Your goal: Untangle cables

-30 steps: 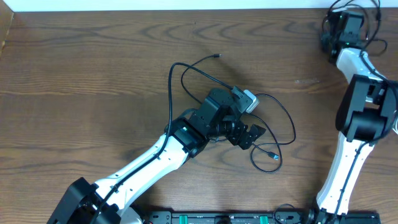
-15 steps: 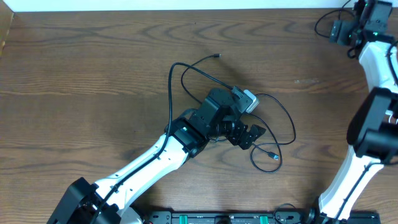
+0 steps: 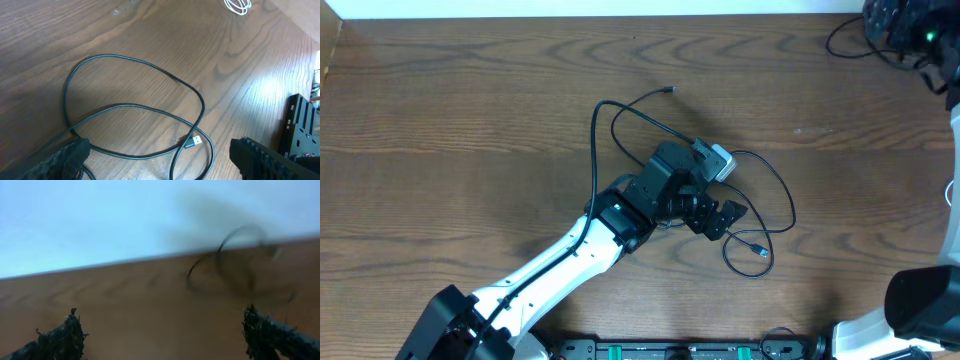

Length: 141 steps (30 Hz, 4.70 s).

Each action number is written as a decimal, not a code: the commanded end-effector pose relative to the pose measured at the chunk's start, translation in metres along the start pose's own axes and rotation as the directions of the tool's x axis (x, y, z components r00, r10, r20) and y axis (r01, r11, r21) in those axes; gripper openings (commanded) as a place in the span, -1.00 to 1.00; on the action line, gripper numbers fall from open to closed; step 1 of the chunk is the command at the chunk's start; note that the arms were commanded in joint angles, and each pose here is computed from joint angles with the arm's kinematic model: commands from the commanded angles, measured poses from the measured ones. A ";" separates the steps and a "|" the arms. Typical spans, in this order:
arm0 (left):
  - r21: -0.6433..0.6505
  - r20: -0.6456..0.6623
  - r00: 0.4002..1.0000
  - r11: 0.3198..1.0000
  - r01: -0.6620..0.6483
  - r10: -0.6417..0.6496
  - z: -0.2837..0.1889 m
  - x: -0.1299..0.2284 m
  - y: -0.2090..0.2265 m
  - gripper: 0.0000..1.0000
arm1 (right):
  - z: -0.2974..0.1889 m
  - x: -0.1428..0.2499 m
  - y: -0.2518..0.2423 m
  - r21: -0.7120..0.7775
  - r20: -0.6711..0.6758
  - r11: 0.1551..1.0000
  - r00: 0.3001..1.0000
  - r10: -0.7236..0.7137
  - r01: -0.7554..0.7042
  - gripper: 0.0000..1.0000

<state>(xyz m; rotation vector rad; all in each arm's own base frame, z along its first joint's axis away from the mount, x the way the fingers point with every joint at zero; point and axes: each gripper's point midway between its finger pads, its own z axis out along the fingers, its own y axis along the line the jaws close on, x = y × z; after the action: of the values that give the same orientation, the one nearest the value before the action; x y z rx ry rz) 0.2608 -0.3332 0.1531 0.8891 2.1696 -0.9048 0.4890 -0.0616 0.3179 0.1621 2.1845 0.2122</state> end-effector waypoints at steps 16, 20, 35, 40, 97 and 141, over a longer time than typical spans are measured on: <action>-0.009 -0.058 0.998 1.000 0.011 -0.011 0.000 0.011 0.001 0.93 | 0.015 0.166 0.068 0.207 -0.513 0.938 0.786 0.346 -0.278 0.99; -0.197 -0.099 0.994 0.980 0.028 -0.049 -0.008 0.024 0.036 0.93 | 0.016 0.217 0.077 0.230 -0.619 0.945 0.714 0.327 -0.233 0.98; -0.520 0.152 0.917 0.759 0.392 -0.370 -0.135 0.017 0.146 0.93 | -0.061 0.309 0.070 0.417 -0.832 0.897 0.334 0.442 -0.147 0.94; -0.546 0.148 0.899 0.724 0.421 -0.411 -0.143 0.028 0.158 0.93 | -0.073 0.340 0.096 0.383 -0.885 0.906 0.210 0.416 -0.180 0.78; -0.551 0.133 0.896 0.720 0.422 -0.423 -0.140 0.033 0.159 0.93 | 0.076 0.421 0.167 -0.203 -0.599 0.878 0.655 -0.461 0.433 -0.98; -0.551 0.133 0.896 0.720 0.422 -0.423 -0.140 0.033 0.159 0.93 | 0.012 0.088 0.089 0.133 -0.247 0.979 0.962 -0.115 0.151 -0.98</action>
<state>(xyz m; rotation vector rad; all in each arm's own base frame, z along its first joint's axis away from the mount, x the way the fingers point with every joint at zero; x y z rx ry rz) 0.3200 -0.1290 0.1495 0.1101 2.4927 -0.3820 0.4352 0.0488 0.2435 0.0787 2.5304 0.0115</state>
